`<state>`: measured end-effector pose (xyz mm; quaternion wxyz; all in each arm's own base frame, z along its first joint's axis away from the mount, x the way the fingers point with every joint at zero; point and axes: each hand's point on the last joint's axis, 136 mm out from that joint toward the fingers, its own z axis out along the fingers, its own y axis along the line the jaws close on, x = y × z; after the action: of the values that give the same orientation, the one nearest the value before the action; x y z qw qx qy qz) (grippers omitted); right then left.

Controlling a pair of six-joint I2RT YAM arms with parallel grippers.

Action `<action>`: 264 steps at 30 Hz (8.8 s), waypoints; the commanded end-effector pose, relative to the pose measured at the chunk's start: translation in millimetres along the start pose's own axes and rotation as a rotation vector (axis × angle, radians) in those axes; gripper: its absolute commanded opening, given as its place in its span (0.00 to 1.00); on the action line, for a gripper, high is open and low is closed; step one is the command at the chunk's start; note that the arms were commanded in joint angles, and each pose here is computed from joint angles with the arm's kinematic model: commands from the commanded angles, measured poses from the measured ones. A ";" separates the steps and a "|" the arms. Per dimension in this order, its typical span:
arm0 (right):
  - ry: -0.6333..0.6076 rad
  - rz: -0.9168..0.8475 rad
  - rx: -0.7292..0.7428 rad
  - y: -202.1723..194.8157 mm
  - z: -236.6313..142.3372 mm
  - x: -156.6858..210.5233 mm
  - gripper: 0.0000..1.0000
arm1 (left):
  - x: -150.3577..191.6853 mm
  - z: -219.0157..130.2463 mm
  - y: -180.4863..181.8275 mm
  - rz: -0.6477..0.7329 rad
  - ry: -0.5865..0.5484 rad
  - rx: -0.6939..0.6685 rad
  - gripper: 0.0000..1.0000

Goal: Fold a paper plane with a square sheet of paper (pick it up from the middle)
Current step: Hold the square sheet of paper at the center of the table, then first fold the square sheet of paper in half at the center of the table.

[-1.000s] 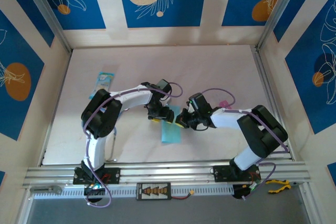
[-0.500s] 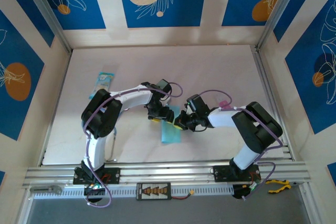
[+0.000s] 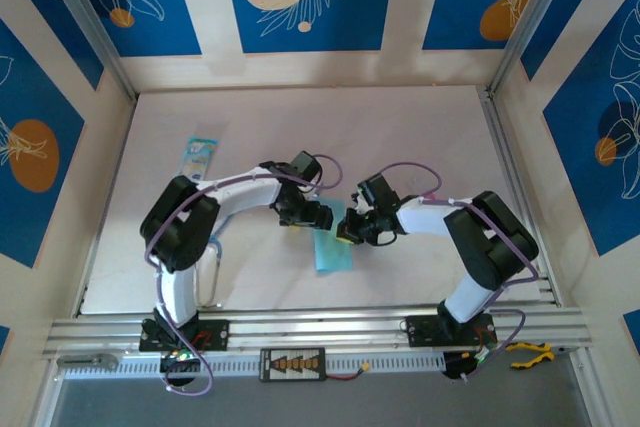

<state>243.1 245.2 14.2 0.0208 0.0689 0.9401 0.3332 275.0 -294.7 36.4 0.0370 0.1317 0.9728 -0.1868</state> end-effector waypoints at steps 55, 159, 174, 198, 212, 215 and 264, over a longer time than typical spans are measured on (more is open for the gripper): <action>0.087 0.036 0.182 -54.2 -3.0 6.8 0.00 | 21.7 41.0 -16.2 -0.133 -0.010 0.322 0.01; 0.082 0.082 0.184 -63.9 -2.2 13.3 0.00 | 37.6 -17.2 -58.8 -0.030 -0.095 0.361 0.06; 0.097 0.089 0.190 -66.6 0.8 15.9 0.00 | 62.3 30.0 -0.8 -0.115 -0.014 0.233 0.06; 0.105 0.087 0.194 -65.4 0.0 17.9 0.00 | -8.9 34.5 -1.2 -0.208 -0.096 0.298 0.07; 0.105 0.084 0.196 -65.2 -0.3 17.5 0.00 | -36.5 10.7 -9.5 -0.214 -0.128 0.322 0.09; 0.104 0.084 0.194 -64.5 -0.1 17.1 0.00 | -43.7 13.4 -10.0 -0.219 -0.129 0.342 0.09; 0.120 0.090 0.211 -70.0 4.4 25.9 0.00 | -82.9 29.7 56.6 -0.387 -0.184 0.206 0.10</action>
<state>251.5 233.3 11.5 0.0110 0.0534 0.9410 0.3341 352.7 -304.3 20.8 0.0633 -0.0251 0.9339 -0.3510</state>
